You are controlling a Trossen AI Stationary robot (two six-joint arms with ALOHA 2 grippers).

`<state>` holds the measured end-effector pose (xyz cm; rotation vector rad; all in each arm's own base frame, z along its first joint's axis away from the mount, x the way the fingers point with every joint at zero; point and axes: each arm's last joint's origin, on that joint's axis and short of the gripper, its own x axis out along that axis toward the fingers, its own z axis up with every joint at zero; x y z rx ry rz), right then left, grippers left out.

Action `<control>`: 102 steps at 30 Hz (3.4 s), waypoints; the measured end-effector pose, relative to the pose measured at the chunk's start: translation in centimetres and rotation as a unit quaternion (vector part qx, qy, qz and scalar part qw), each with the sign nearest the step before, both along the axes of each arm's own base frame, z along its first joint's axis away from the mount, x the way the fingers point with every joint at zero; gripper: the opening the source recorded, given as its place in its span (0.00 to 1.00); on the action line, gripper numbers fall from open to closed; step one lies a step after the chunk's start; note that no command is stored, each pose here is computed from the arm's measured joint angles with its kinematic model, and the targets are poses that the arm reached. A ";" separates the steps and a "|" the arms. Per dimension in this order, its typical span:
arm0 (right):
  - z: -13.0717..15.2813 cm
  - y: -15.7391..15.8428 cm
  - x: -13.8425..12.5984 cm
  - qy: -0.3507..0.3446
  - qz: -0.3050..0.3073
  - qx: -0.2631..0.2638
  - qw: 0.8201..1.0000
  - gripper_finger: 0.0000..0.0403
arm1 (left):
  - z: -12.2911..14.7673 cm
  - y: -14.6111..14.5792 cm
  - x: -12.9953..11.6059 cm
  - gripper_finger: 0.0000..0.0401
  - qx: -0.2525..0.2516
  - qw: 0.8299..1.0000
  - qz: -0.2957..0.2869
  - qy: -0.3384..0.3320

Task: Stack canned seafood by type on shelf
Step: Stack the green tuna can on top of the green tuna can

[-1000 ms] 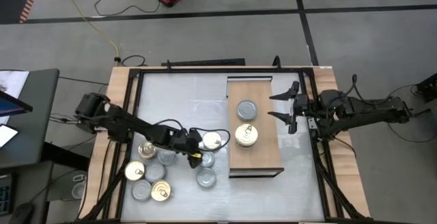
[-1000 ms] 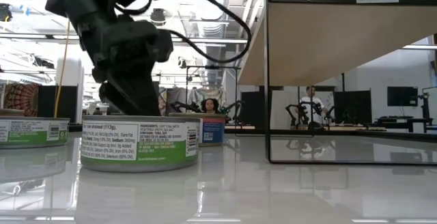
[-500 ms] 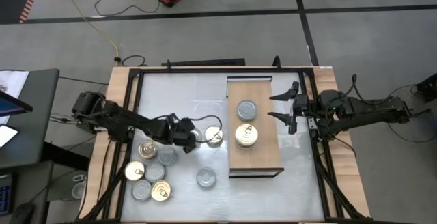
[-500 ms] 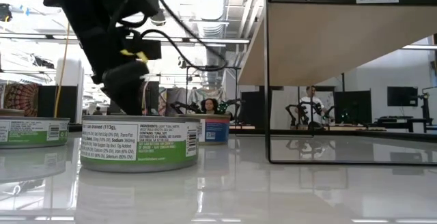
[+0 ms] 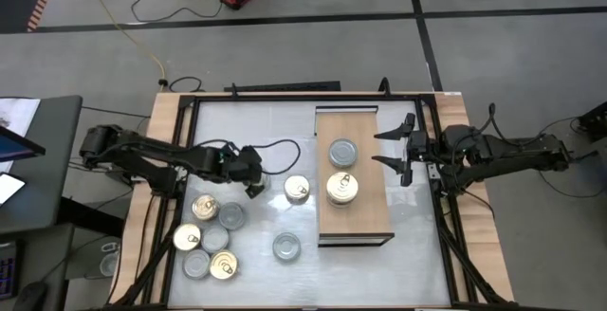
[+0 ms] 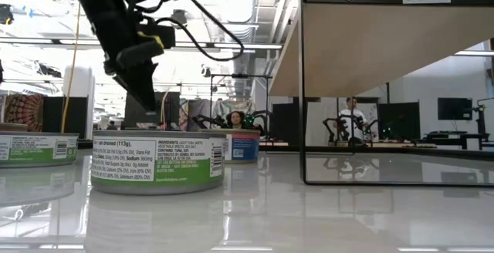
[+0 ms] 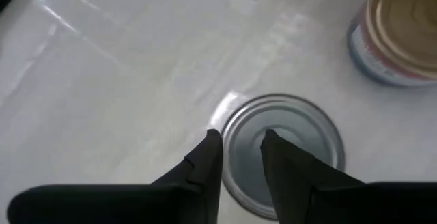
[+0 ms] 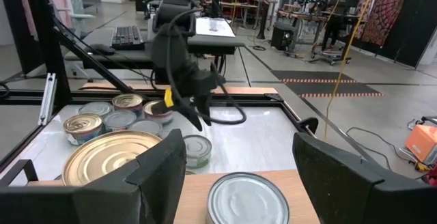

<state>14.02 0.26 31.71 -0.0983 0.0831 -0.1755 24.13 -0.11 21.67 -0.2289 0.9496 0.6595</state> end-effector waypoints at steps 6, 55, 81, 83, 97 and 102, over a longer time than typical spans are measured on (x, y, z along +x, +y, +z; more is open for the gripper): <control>0.0 0.0 0.0 0.000 0.001 0.003 1.000 0.73 | -0.5 1.4 0.1 0.37 -0.013 1.000 0.013 -0.001; 0.0 0.0 0.0 0.000 0.001 0.000 1.000 0.73 | -4.4 6.6 -3.1 0.00 -0.038 0.995 0.072 0.055; -0.2 0.1 0.3 0.008 0.005 0.005 1.000 0.73 | -1.9 8.6 -4.0 0.42 -0.070 0.996 0.055 0.013; -0.2 0.1 0.3 0.009 0.006 0.006 1.000 0.73 | -1.9 8.8 -4.2 0.39 -0.077 0.996 0.047 0.016; -0.3 0.1 0.2 0.014 0.006 0.012 1.000 0.73 | -4.5 9.8 -5.2 0.22 -0.126 0.991 -0.010 -0.042; -0.3 0.1 0.2 0.013 0.006 0.016 1.000 0.73 | -4.6 10.2 -5.4 0.13 -0.125 0.992 -0.009 -0.034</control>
